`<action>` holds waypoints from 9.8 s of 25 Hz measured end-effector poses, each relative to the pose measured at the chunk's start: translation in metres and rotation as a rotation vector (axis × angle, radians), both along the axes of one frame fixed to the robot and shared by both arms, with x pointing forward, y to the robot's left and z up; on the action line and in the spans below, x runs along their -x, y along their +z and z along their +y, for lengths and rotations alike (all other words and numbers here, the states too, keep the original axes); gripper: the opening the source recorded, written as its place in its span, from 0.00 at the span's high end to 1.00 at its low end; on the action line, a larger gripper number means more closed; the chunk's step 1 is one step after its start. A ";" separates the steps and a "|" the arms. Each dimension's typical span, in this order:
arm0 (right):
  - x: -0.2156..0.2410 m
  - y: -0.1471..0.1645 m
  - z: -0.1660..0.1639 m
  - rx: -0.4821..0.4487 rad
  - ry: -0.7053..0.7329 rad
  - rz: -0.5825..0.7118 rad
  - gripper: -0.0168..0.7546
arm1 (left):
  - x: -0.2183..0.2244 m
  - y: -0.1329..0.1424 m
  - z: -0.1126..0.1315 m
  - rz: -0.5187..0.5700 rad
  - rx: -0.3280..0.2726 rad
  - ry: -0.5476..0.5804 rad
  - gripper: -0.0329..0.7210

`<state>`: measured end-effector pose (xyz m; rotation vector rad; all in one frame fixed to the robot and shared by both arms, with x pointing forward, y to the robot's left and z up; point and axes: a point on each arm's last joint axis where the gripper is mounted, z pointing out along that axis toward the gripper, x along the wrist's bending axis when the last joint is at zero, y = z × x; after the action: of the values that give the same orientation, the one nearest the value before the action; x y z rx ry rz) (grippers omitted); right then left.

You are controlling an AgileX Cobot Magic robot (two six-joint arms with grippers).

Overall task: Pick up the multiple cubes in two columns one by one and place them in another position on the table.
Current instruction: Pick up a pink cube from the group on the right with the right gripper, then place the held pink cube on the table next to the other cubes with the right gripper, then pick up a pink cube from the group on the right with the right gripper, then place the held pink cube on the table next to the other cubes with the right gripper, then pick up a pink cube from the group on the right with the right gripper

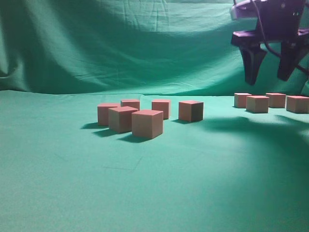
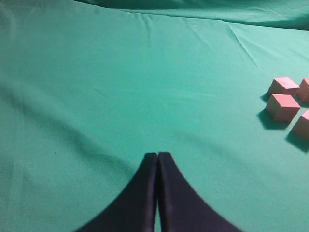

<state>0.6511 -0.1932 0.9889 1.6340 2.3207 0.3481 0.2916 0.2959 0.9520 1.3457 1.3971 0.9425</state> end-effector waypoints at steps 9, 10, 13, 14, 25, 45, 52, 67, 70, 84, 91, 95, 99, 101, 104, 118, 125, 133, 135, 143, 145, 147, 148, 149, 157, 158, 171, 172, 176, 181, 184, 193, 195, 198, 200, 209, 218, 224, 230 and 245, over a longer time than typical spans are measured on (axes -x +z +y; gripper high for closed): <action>-0.027 -0.034 0.007 0.012 0.024 0.015 0.29 | 0.000 0.000 0.000 0.000 0.000 0.000 0.96; -0.029 -0.038 0.008 0.013 0.024 0.020 0.29 | 0.000 0.000 0.000 0.000 0.000 0.000 0.96; -0.032 -0.046 0.009 0.015 0.025 0.028 0.29 | 0.000 0.000 0.000 0.000 0.000 0.000 0.96; -0.032 -0.048 0.009 0.016 0.025 0.032 0.37 | 0.000 0.000 0.000 0.000 0.000 0.000 0.96; -0.039 -0.016 0.011 0.016 0.012 0.055 0.63 | 0.000 0.000 0.000 0.000 0.000 0.000 0.96; 0.135 0.049 0.098 -0.192 0.318 0.137 0.63 | 0.000 0.000 0.000 0.000 0.000 0.000 0.96; 0.176 0.016 0.137 -0.222 0.290 0.180 0.63 | 0.000 0.000 0.000 0.000 0.000 0.000 0.96; 0.173 -0.025 0.150 -0.092 0.113 0.170 0.63 | 0.000 0.000 0.000 0.000 0.000 0.000 0.96; 0.171 -0.032 0.152 -0.091 0.108 0.171 0.63 | 0.000 0.000 0.000 0.000 0.000 0.000 0.96; 0.168 -0.048 0.153 -0.043 0.143 0.178 0.63 | 0.000 0.000 0.000 0.000 0.000 0.000 0.96; 0.169 -0.047 0.151 -0.017 0.150 0.197 0.35 | 0.000 0.000 0.000 0.000 0.000 0.000 0.96; 0.165 -0.022 0.154 -0.018 0.156 0.177 0.29 | 0.000 0.000 0.000 0.000 0.000 0.000 0.96; 0.161 0.027 0.150 -0.021 0.182 0.069 0.26 | 0.000 0.000 0.000 0.000 0.000 0.000 0.96; 0.159 0.056 0.143 -0.013 0.190 -0.015 0.26 | 0.000 0.000 0.000 0.000 0.000 0.000 0.96; 0.149 0.095 0.115 -0.005 0.099 -0.131 0.26 | 0.000 0.000 0.000 0.000 0.000 0.000 0.96; 0.043 0.063 -0.056 -0.101 -0.288 -0.063 0.26 | 0.000 0.000 0.000 0.000 0.000 0.000 0.96; 0.000 0.011 -0.076 -0.108 -0.246 -0.001 0.26 | 0.000 0.000 0.000 0.000 0.000 0.000 0.96; -0.033 -0.028 -0.075 -0.081 -0.209 0.033 0.26 | 0.000 0.000 0.000 0.000 0.000 0.000 0.96; -0.036 -0.034 -0.074 -0.079 -0.209 0.041 0.26 | 0.000 0.000 0.000 0.000 0.000 0.000 0.96; -0.039 -0.046 -0.075 -0.066 -0.206 0.060 0.65 | 0.000 0.000 0.000 0.000 0.000 0.000 0.96; -0.041 -0.042 -0.075 -0.066 -0.205 0.063 0.64 | 0.000 0.000 0.000 0.000 0.000 0.000 0.96; -0.042 -0.031 -0.074 -0.076 -0.208 0.061 0.64 | 0.000 0.000 0.000 0.000 0.000 0.000 0.96; -0.042 -0.022 -0.073 -0.095 -0.214 0.061 0.64 | 0.000 0.000 0.000 0.000 0.000 0.000 0.96; -0.041 -0.011 -0.071 -0.118 -0.219 0.058 0.64 | 0.000 0.000 0.000 0.000 0.000 0.000 0.96; 0.021 0.096 -0.042 -0.202 -0.087 -0.013 0.64 | 0.000 0.000 0.000 0.000 0.000 0.000 0.96; 0.035 0.099 -0.034 -0.200 -0.054 -0.007 0.64 | 0.000 0.000 0.000 0.000 0.000 0.000 0.96; 0.195 0.046 0.076 -0.181 0.483 0.120 0.64 | 0.000 0.000 0.000 0.000 0.000 0.000 0.96; 0.202 0.042 0.084 -0.180 0.522 0.134 0.64 | 0.000 0.000 0.000 0.000 0.000 0.000 0.96; 0.219 0.029 0.116 -0.168 0.647 0.148 0.64 | 0.000 0.000 0.000 0.000 0.000 0.000 0.96; 0.228 0.003 0.142 -0.130 0.758 0.167 0.64 | 0.000 0.000 0.000 0.000 0.000 0.000 0.96; 0.224 -0.008 0.145 -0.102 0.761 0.162 0.64 | 0.000 0.000 0.000 0.000 0.000 0.000 0.96; 0.217 -0.023 0.143 -0.004 0.722 0.168 0.64 | 0.000 0.000 0.000 0.000 0.000 0.000 0.96; 0.215 -0.027 0.142 0.014 0.693 0.174 0.64 | 0.000 0.000 0.000 0.000 0.000 0.000 0.96; 0.213 -0.030 0.142 0.022 0.672 0.177 0.64 | 0.000 0.000 0.000 0.000 0.000 0.000 0.96; 0.213 -0.032 0.143 0.021 0.666 0.180 0.64 | 0.000 0.000 0.000 0.000 0.000 0.000 0.96; 0.211 -0.042 0.146 0.018 0.626 0.195 0.64 | 0.000 0.000 0.000 0.000 0.000 0.000 0.96; 0.211 -0.043 0.146 0.013 0.606 0.202 0.64 | 0.000 0.000 0.000 0.000 0.000 0.000 0.96; 0.212 -0.032 0.145 0.028 0.555 0.254 0.32 | 0.000 0.000 0.000 0.000 0.000 0.000 0.96; 0.203 0.022 0.152 0.037 0.555 0.213 0.28 | 0.000 0.000 0.000 0.000 0.000 0.000 0.96; 0.055 0.096 0.015 -0.046 -0.142 -0.126 0.26 | 0.000 0.000 0.000 0.000 0.000 0.000 0.96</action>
<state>0.5966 -0.1787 1.0852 1.7345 2.1063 0.4618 0.2916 0.2959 0.9520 1.3457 1.3971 0.9425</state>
